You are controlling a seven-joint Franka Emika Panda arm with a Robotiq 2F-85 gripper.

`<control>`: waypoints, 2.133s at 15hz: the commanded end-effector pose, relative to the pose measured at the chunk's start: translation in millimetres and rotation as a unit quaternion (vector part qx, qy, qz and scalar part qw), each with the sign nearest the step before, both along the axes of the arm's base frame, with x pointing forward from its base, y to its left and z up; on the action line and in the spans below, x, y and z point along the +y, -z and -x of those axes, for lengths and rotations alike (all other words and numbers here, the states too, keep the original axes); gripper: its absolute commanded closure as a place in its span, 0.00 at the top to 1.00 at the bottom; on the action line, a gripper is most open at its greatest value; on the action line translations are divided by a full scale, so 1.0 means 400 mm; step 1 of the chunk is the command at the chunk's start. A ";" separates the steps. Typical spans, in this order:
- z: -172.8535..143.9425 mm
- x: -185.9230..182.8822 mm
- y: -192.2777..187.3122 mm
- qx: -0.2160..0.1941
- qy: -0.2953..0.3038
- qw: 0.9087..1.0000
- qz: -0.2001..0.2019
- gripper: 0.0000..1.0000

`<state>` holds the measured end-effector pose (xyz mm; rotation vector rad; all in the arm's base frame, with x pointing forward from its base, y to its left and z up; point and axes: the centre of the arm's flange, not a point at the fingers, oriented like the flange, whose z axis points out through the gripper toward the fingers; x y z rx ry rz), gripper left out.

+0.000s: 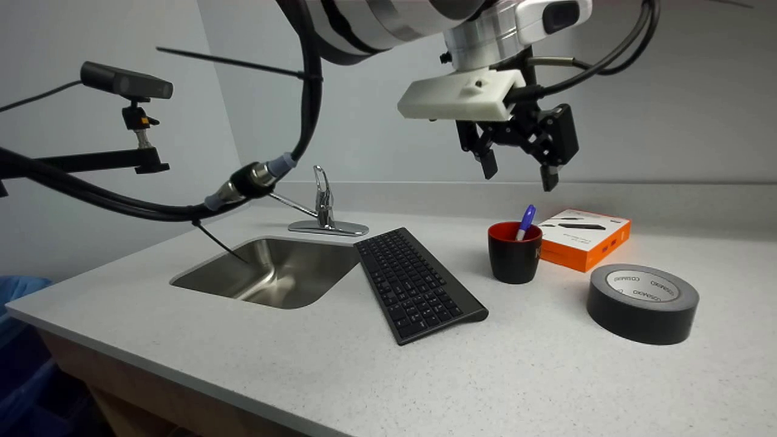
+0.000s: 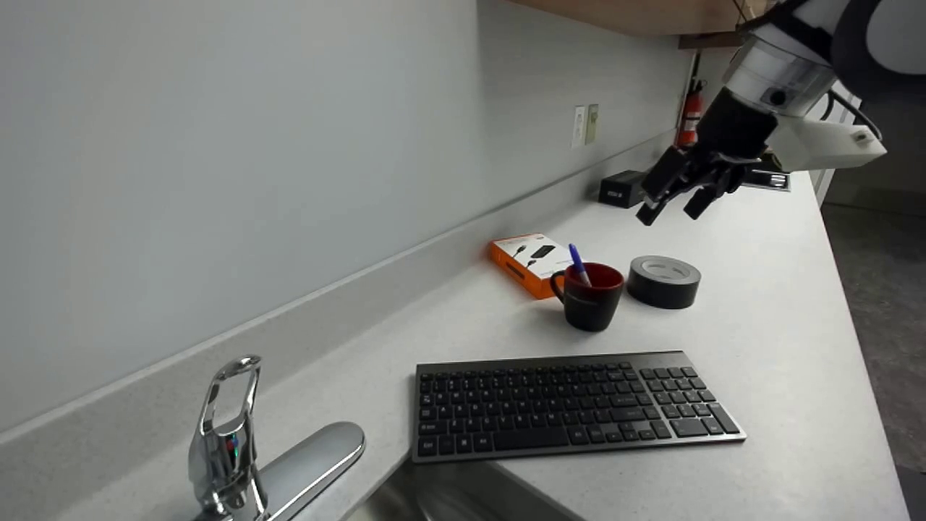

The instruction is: Remove the marker from the mug and put it on the table

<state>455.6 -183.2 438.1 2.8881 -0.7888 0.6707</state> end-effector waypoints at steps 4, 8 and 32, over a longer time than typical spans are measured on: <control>-0.160 -0.026 0.079 -0.022 0.019 0.999 0.025 1.00; -0.232 -0.031 0.119 -0.023 0.017 0.999 0.023 1.00; -0.322 0.010 0.223 -0.025 -0.002 0.999 0.046 1.00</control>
